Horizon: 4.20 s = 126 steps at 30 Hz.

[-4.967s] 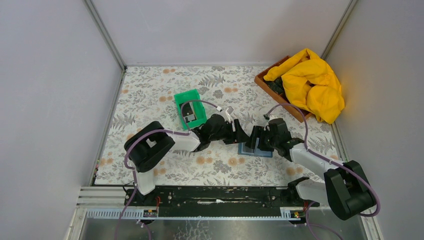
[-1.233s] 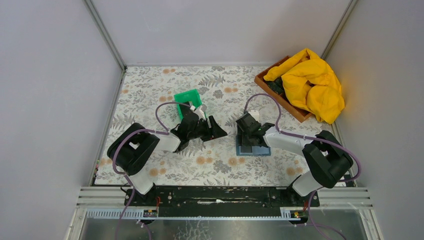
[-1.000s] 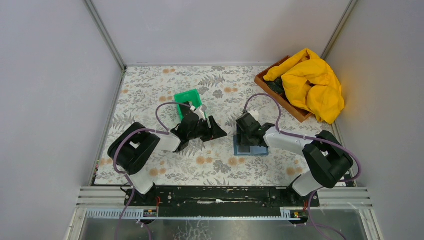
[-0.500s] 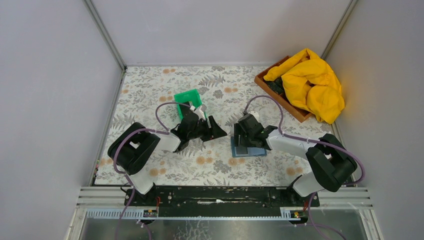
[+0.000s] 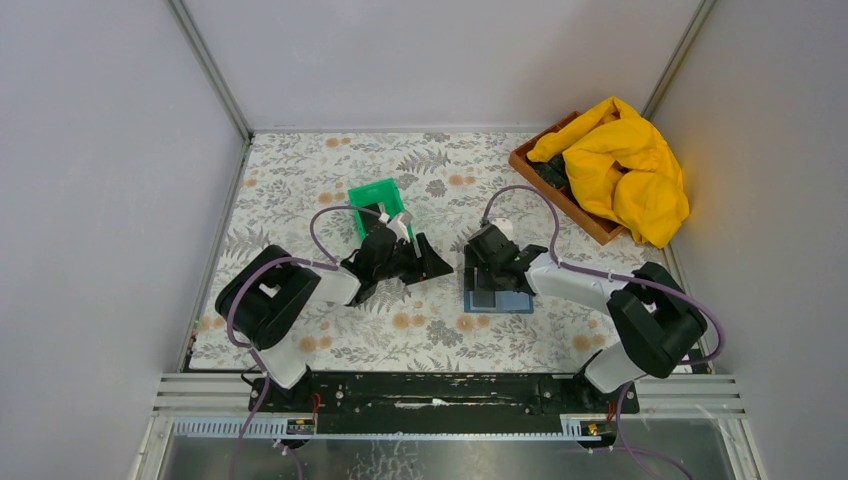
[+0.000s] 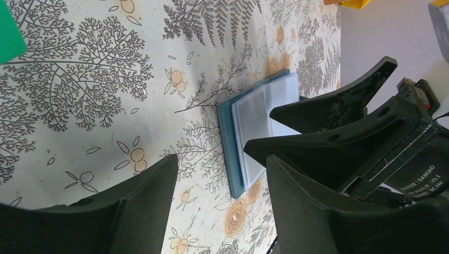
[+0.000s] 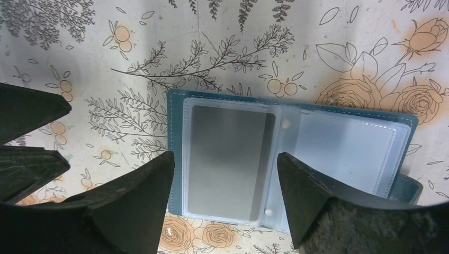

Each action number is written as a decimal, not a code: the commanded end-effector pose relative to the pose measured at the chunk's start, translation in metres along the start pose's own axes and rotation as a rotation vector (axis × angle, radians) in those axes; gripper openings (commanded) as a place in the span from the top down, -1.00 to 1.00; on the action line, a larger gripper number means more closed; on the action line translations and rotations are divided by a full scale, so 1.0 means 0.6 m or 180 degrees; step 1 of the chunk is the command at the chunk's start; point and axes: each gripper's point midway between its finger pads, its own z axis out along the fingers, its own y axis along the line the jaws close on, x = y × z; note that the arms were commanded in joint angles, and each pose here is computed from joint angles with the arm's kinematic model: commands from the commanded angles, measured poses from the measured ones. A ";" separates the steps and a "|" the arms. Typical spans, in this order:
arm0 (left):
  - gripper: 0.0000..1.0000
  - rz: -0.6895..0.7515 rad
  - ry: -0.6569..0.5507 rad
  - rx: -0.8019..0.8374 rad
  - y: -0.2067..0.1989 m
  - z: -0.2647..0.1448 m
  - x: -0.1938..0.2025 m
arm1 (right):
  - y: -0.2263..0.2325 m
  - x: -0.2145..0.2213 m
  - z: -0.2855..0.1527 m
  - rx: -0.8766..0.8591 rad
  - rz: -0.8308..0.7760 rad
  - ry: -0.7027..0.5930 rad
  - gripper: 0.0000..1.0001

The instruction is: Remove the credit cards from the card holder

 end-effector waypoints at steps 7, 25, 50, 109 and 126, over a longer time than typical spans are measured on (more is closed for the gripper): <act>-0.38 0.0122 -0.0084 0.0159 -0.017 -0.006 -0.011 | -0.003 -0.007 0.004 0.0256 -0.0084 -0.0026 -0.53; -0.38 0.0113 -0.0068 0.0171 -0.014 -0.005 -0.010 | 0.001 0.003 0.011 0.0246 -0.0048 0.0025 -0.12; -0.38 0.0109 -0.0103 0.0178 -0.019 -0.010 -0.013 | 0.036 -0.009 -0.009 -0.0161 0.0022 -0.0069 -0.52; -0.38 0.0111 -0.0101 0.0143 -0.007 -0.021 -0.006 | 0.050 -0.004 0.017 0.0333 -0.0254 -0.0014 -0.58; -0.38 0.0102 -0.0088 0.0152 -0.006 -0.021 -0.004 | 0.047 0.011 0.023 0.0323 -0.0198 0.0042 -0.32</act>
